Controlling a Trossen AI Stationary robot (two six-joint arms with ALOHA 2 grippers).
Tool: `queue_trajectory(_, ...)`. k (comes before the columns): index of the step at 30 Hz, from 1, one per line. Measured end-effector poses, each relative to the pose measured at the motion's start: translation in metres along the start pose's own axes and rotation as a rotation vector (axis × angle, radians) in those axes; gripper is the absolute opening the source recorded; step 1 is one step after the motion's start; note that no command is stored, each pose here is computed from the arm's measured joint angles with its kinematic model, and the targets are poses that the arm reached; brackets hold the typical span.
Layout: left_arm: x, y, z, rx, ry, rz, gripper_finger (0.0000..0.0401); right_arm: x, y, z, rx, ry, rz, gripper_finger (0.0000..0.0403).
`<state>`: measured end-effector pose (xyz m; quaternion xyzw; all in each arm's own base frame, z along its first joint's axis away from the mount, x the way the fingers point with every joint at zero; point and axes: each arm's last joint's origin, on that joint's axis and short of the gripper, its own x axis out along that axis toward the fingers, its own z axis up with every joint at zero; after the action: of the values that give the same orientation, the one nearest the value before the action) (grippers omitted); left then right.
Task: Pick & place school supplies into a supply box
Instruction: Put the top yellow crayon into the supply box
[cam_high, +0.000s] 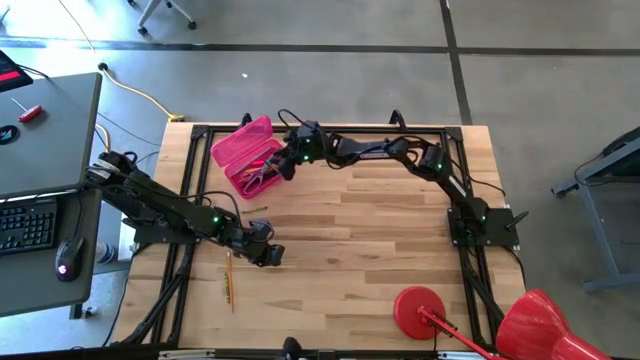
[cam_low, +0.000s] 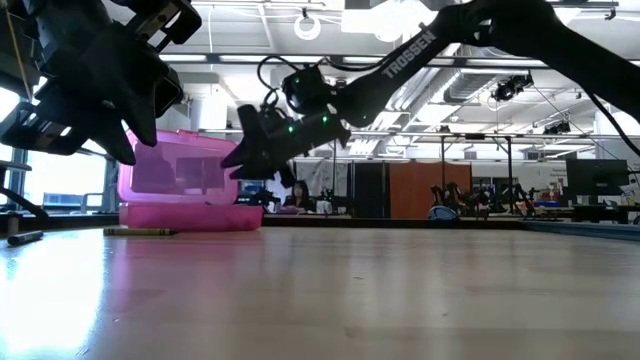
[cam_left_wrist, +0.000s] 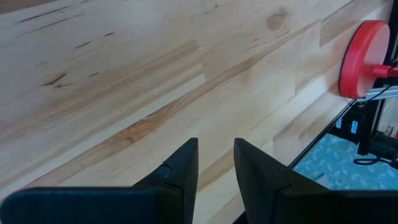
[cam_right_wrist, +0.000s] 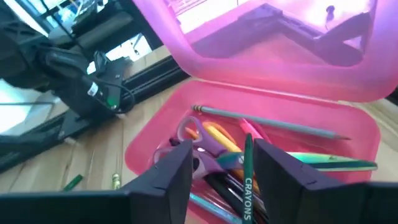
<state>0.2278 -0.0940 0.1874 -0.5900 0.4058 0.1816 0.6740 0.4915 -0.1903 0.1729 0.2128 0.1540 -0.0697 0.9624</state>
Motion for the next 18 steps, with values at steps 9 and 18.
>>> queue_trajectory(9,-0.001,-0.001,-0.002,0.029,0.067,-0.012,0.0134,-0.002,0.020,-0.001,-0.077,0.064,0.090,0.0138)
queue_trajectory(18,-0.001,0.000,0.002,0.160,-0.080,0.004,0.0134,0.006,0.057,-0.023,-0.272,0.170,0.194,0.0138)
